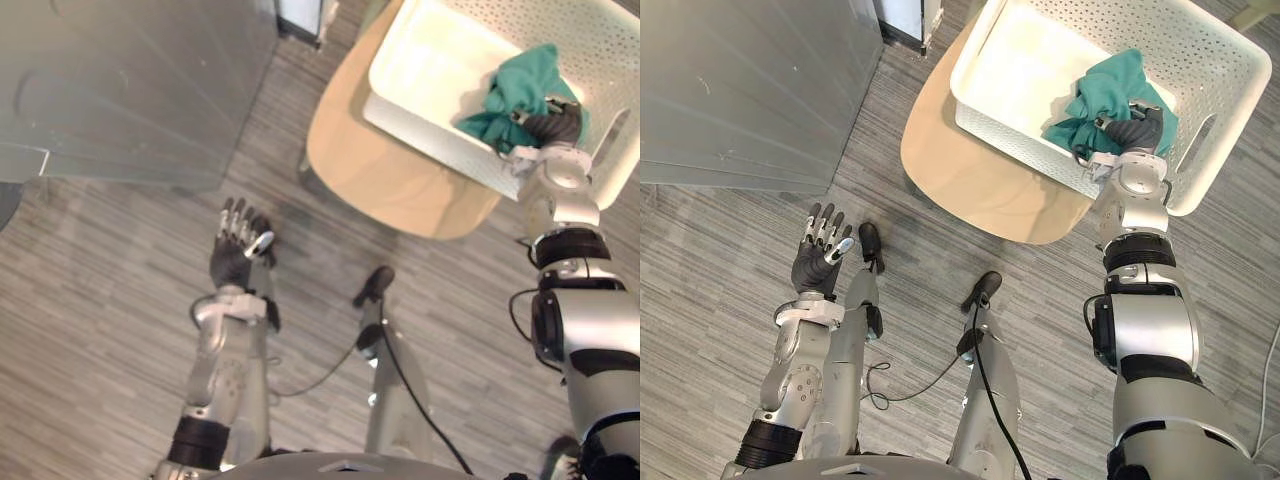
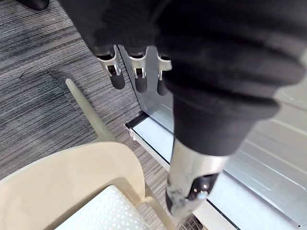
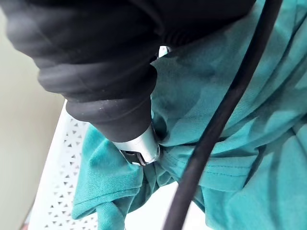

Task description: Pick up the laundry basket with both hands and put the clothes into the washing machine.

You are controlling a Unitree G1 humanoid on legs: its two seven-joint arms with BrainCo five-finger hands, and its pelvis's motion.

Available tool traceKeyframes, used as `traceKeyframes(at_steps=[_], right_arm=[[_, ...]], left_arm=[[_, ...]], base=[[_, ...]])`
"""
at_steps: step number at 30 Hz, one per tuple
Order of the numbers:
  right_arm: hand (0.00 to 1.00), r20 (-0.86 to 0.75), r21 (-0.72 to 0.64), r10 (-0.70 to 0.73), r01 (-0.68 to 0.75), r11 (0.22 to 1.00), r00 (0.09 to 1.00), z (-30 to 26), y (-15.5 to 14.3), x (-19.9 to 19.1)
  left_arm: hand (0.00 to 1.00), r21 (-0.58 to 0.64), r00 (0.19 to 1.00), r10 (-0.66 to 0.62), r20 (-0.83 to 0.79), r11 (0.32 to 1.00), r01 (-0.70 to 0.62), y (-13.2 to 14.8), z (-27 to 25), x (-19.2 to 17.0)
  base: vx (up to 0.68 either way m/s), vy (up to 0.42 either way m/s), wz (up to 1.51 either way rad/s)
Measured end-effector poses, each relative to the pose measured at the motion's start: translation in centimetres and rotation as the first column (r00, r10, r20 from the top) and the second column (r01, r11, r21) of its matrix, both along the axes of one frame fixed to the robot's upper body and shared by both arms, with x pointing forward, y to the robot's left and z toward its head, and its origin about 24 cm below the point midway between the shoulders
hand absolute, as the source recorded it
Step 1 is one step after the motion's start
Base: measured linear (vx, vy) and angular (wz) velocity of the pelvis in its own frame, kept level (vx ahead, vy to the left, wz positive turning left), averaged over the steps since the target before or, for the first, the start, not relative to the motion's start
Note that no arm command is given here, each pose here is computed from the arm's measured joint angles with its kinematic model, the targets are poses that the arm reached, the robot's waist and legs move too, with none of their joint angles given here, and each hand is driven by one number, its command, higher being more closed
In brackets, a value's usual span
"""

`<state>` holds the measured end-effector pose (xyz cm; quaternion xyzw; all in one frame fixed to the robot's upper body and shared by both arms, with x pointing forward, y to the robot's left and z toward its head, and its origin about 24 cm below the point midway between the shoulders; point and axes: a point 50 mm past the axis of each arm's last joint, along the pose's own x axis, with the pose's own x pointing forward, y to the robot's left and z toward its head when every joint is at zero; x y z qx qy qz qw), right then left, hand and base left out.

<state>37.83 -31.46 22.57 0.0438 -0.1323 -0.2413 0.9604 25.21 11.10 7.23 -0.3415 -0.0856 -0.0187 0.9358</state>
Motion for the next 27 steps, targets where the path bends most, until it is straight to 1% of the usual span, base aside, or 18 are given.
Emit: traceKeyframes(at_steps=[2,4,6,10,12,13,18,20,22,27], right_arm=[[1.0,0.056,0.087,0.026,-0.031,0.996,0.998,-0.1,0.7,0.1],[1.0,0.127,0.15,0.06,-0.079,0.986,0.99,0.2,2.2,0.4],[1.0,0.179,0.175,0.093,-0.125,0.977,0.979,0.6,3.2,0.3],[1.0,0.306,0.209,0.133,-0.202,0.957,0.943,2.3,5.1,0.0],[1.0,0.386,0.211,0.141,-0.236,0.949,0.912,3.2,5.8,-0.6],[1.0,0.455,0.212,0.132,-0.251,0.945,0.881,3.8,6.1,-1.4],[1.0,0.595,0.236,0.135,-0.333,0.913,0.792,5.1,8.0,-2.6],[1.0,0.618,0.276,0.132,-0.371,0.886,0.775,4.7,8.9,-2.7],[1.0,0.618,0.315,0.125,-0.391,0.865,0.776,3.9,9.4,-2.6],[1.0,0.64,0.32,0.166,-0.456,0.831,0.751,1.7,11.1,-4.2]], left_arm=[[0.0,0.002,1.0,0.003,0.0,1.0,-0.003,0.0,0.0,0.0],[0.0,0.003,1.0,0.004,0.002,1.0,-0.004,0.0,0.1,0.1],[0.0,0.002,1.0,0.008,0.01,1.0,-0.008,0.0,0.4,0.2],[0.0,0.055,0.998,0.015,0.057,0.998,-0.018,0.0,1.4,0.1],[0.0,0.092,0.996,0.023,0.081,0.995,-0.031,0.1,1.7,0.1],[0.0,0.135,0.995,0.032,0.093,0.99,-0.044,0.1,1.9,0.0],[0.0,0.24,0.984,0.046,0.175,0.967,-0.088,0.2,3.6,-0.2],[0.0,0.264,0.975,0.05,0.216,0.959,-0.107,0.3,4.4,-0.2],[0.0,0.286,0.97,0.046,0.237,0.951,-0.115,0.3,4.8,-0.4],[0.0,0.319,0.972,-0.004,0.234,0.945,-0.072,-0.4,4.5,-0.7]], base=[[0.05,-0.083,0.11],[0.06,-0.1,0.03],[0.08,-0.109,0.21],[0.07,-0.135,0.32],[0.01,-0.14,0.36],[-0.03,-0.114,0.3],[-0.02,-0.091,0.13],[0.02,-0.083,0.03],[0.02,-0.076,0.07],[0.01,-0.077,0.08]])
